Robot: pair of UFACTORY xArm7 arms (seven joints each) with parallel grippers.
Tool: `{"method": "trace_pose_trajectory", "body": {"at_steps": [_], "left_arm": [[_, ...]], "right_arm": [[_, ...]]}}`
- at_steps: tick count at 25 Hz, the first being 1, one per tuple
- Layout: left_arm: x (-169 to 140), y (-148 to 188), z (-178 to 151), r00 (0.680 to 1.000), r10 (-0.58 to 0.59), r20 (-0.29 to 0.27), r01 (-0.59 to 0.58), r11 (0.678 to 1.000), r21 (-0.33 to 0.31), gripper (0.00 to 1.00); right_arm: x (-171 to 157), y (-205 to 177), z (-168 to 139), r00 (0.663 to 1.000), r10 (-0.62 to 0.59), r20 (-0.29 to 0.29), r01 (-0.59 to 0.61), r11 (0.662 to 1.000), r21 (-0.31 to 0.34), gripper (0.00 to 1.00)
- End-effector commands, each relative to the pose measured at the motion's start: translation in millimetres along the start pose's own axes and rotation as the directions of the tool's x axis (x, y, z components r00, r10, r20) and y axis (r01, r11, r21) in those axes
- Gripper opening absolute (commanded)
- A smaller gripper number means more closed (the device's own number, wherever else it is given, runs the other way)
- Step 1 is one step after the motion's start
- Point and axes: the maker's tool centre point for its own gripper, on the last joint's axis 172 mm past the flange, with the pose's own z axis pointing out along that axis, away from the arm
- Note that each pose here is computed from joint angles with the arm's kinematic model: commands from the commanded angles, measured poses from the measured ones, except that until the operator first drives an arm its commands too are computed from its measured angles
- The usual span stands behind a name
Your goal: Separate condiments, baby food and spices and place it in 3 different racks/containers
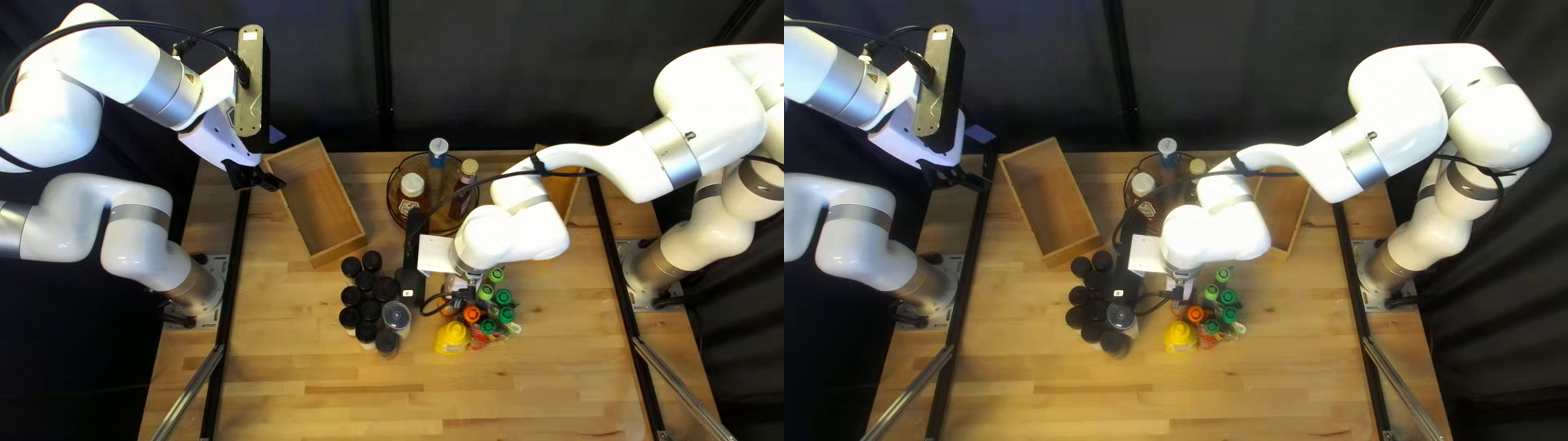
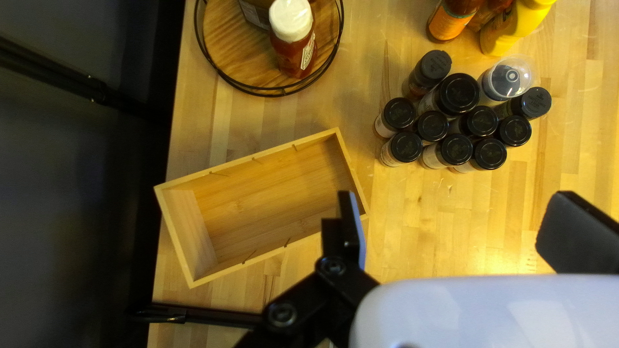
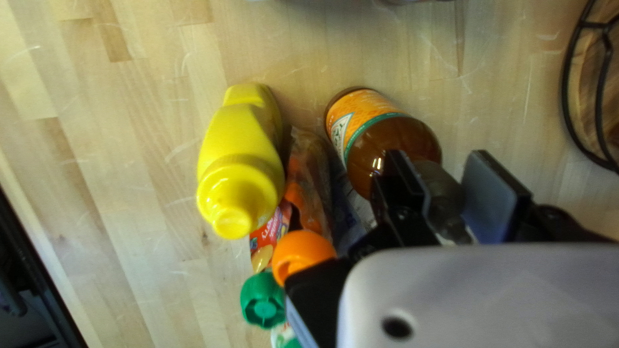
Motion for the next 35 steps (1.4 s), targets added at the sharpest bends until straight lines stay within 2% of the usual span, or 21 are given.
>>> {"method": "trace_pose_trajectory", "body": {"at_steps": [1,9,12,18,22,26,30,35], "left_arm": [[0.0,0.0,0.0,1.0,0.0,0.0,0.0,1.0,0.0,1.0],[0.0,0.0,0.0,1.0,0.0,0.0,0.0,1.0,0.0,1.0],[0.0,0.0,0.0,1.0,0.0,0.0,0.0,1.0,0.0,1.0],[0.0,0.0,0.0,1.0,0.0,0.0,0.0,1.0,0.0,1.0],[0.0,0.0,0.0,1.0,0.0,0.0,0.0,1.0,0.0,1.0],[0.0,0.0,0.0,1.0,0.0,0.0,0.0,1.0,0.0,1.0],[0.0,0.0,0.0,1.0,0.0,0.0,0.0,1.0,0.0,1.0],[0.0,0.0,0.0,1.0,0.0,0.0,0.0,1.0,0.0,1.0]], "right_arm": [[8.7,25.6,-44.6,0.999,-0.017,-0.034,0.017,1.0,0.019,0.0],[28.8,99.4,-136.1,0.996,-0.034,-0.081,0.036,0.999,0.018,0.0],[35.1,146.4,-176.2,0.996,-0.029,-0.09,0.028,1.0,-0.008,0.0],[39.4,230.5,-220.4,0.996,0.003,-0.088,-0.01,0.996,-0.083,0.0],[28.9,286.4,-229.3,0.996,0.041,-0.078,-0.051,0.99,-0.128,0.0],[14.7,322.2,-220.7,0.995,0.079,-0.067,-0.089,0.983,-0.158,0.0],[1.7,343.4,-197.3,0.992,0.11,-0.059,-0.119,0.979,-0.168,0.0],[0.0,347.3,-166.4,0.991,0.127,-0.046,-0.133,0.978,-0.158,0.0]]}}
